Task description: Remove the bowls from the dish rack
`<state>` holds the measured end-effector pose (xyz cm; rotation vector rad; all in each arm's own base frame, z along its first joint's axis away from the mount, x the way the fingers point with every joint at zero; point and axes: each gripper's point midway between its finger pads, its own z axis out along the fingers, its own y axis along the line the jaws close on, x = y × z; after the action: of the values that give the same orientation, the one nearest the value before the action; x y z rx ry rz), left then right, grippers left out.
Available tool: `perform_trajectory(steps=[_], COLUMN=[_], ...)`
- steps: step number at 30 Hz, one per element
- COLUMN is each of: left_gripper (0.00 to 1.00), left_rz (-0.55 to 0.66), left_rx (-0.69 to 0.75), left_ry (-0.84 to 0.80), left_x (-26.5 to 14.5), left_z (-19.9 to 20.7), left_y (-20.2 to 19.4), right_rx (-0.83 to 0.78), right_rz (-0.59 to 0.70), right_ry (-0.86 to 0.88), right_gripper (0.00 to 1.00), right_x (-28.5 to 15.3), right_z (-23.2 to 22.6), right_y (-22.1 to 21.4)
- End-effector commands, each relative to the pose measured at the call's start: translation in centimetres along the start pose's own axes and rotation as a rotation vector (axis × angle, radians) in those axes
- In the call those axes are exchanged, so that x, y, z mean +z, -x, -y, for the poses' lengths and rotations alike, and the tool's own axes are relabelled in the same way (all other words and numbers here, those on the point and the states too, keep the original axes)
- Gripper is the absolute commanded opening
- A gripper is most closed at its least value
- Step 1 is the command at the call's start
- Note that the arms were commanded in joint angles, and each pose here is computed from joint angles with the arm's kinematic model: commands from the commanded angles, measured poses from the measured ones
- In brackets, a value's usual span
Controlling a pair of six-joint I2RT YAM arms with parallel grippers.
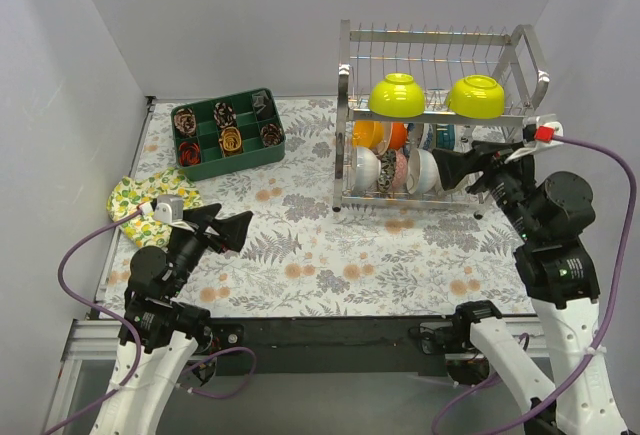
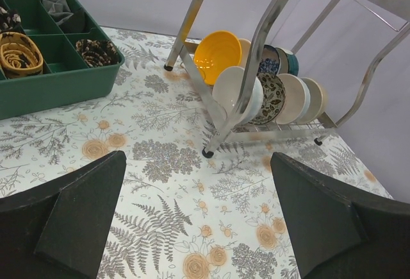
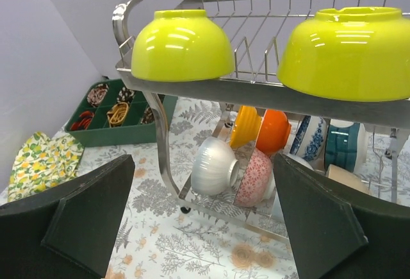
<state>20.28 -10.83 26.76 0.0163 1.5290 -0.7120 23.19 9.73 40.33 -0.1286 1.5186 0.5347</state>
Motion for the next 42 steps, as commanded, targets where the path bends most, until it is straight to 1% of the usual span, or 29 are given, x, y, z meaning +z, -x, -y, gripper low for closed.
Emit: perform_trajectory(steps=[1, 2, 3, 5, 6, 7, 11, 13, 14, 19, 21, 23, 24, 26, 29, 31, 35, 38, 42], left_gripper=[0.98, 0.98, 0.98, 0.98, 0.98, 0.98, 0.98, 0.98, 0.98, 0.98, 0.98, 0.98, 0.98, 0.98, 0.98, 0.98, 0.98, 0.98, 0.98], left_rz=[0.002, 0.003, 0.0, -0.006, -0.006, -0.005, -0.004, -0.01, -0.014, -0.019, -0.019, -0.02, -0.019, -0.022, -0.019, -0.021, -0.027, -0.027, -0.028], left_rx=[0.012, 0.014, 0.013, 0.012, 0.012, 0.014, 0.017, 0.017, 0.017, 0.019, 0.019, 0.022, 0.024, 0.025, 0.028, 0.028, 0.03, 0.028, 0.033], left_ry=[-0.001, -0.001, -0.001, -0.002, -0.004, -0.004, -0.001, -0.002, 0.0, -0.006, -0.006, -0.005, -0.006, -0.003, -0.003, -0.003, 0.001, 0.002, 0.003], left_x=[-0.4, -0.4, -0.4, -0.4, -0.4, -0.4, -0.3, -0.2, -0.2, -0.2, -0.2, -0.2, -0.2, -0.1, -0.1, -0.2, -0.1, -0.2, -0.1], left_z=[0.3, 0.3, 0.3, 0.3, 0.3, 0.3, 0.3, 0.2, 0.2, 0.3, 0.3, 0.3, 0.3, 0.2, 0.2, 0.2, 0.1, 0.1, 0.0], left_y=[0.6, 0.6, 0.6, 0.4, 0.4, 0.4, 0.5, 0.4, 0.3, 0.2, 0.2, 0.2, 0.2, 0.1, 0.2, 0.2, 0.1, 0.1, 0.1], right_rx=[0.018, 0.005, -0.05, -0.102, -0.127, -0.185, -0.301, -0.356, -0.382, -0.515, -0.621, -0.702, -0.772, -0.841, -0.988, -1.065, -1.129, -1.175, -1.24], right_rz=[-0.012, -0.085, -0.118, -0.161, -0.208, -0.215, -0.237, -0.252, -0.229, -0.209, -0.177, -0.163, -0.152, -0.142, -0.129, -0.098, -0.064, -0.093, -0.124], right_ry=[-0.017, -0.027, -0.006, 0.016, 0.044, 0.064, 0.142, 0.209, 0.233, 0.328, 0.392, 0.44, 0.456, 0.469, 0.495, 0.489, 0.462, 0.449, 0.39], right_gripper=[0.99, 0.99, 0.99, 0.99, 0.99, 0.97, 0.94, 0.9, 0.89, 0.89, 0.89, 0.91, 0.92, 0.94, 0.97, 0.99, 0.99, 0.98, 0.96], right_x=[0.2, 1.0, 1.1, 2.1, 2.0, 2.5, 3.2, 3.9, 4.0, 5.8, 6.1, 6.5, 6.7, 7.4, 8.7, 9.6, 10.7, 11.6, 12.7], right_z=[-0.3, 0.1, 0.0, -0.3, -0.6, -0.6, -1.3, -1.9, -2.5, -4.0, -5.0, -5.6, -5.9, -6.1, -6.4, -6.7, -6.7, -6.3, -5.2], right_y=[2.0, 0.8, 0.9, 1.8, 1.2, 1.7, 2.4, 2.4, 3.4, 4.4, 4.9, 4.6, 4.4, 4.2, 3.6, 4.0, 5.0, 4.0, 2.7])
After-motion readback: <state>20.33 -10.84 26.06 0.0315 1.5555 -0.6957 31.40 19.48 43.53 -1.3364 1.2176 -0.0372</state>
